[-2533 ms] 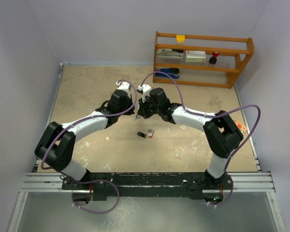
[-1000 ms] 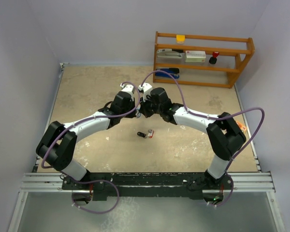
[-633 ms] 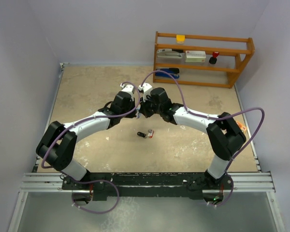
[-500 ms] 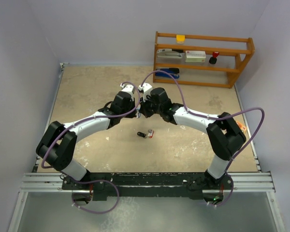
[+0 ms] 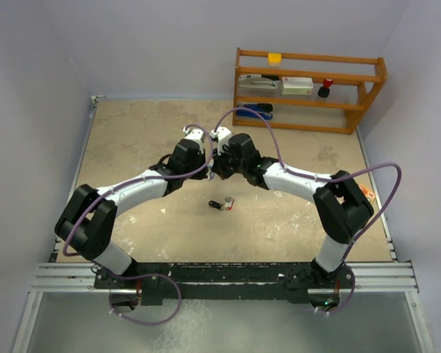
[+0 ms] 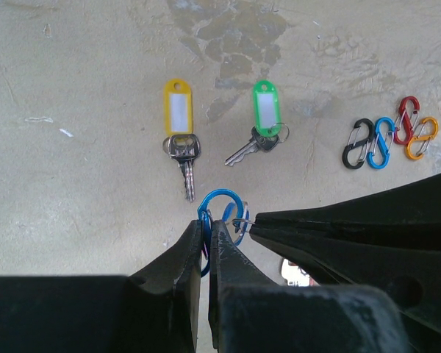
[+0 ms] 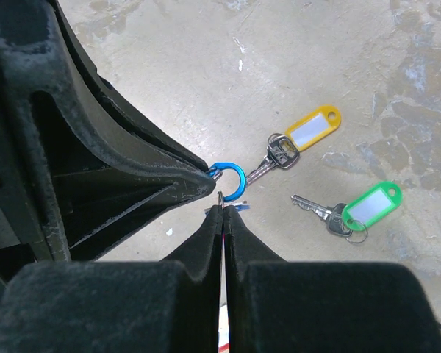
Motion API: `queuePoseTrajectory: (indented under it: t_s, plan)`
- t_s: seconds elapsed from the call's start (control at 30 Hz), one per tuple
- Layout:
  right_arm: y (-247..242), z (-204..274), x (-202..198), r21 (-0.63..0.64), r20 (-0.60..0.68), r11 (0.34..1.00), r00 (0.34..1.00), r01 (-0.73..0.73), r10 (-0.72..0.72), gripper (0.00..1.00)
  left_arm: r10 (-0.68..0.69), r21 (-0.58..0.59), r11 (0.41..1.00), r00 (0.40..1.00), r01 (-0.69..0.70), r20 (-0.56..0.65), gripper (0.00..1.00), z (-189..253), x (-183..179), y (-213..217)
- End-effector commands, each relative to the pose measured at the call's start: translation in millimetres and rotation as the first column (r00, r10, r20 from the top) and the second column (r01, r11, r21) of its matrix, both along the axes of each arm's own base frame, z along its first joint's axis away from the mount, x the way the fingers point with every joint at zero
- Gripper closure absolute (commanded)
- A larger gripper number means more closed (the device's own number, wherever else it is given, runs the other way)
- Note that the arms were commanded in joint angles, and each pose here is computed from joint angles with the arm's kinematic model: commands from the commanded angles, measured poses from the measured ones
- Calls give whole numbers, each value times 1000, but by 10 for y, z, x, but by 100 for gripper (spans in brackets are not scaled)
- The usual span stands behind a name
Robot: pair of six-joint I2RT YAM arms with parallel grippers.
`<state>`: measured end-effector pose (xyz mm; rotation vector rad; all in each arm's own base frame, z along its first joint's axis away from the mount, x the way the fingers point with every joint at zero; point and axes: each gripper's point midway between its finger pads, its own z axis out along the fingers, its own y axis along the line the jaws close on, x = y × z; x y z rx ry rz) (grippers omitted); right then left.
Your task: Put the keys on the keyring
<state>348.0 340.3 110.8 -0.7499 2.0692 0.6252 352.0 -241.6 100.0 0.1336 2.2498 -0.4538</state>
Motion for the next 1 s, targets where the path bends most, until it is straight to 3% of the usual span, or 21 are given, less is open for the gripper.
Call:
queuePoseTrajectory:
  t_s: [0.0, 0.97]
  plan:
    - [75, 129, 60, 22, 38, 1000, 999, -12, 11, 100, -20, -57, 998, 996, 25, 86, 100, 355, 113, -116]
    - [3, 95, 74, -11, 40, 1000, 999, 11, -11, 100, -47, -50, 997, 995, 51, 84, 100, 416, 37, -98]
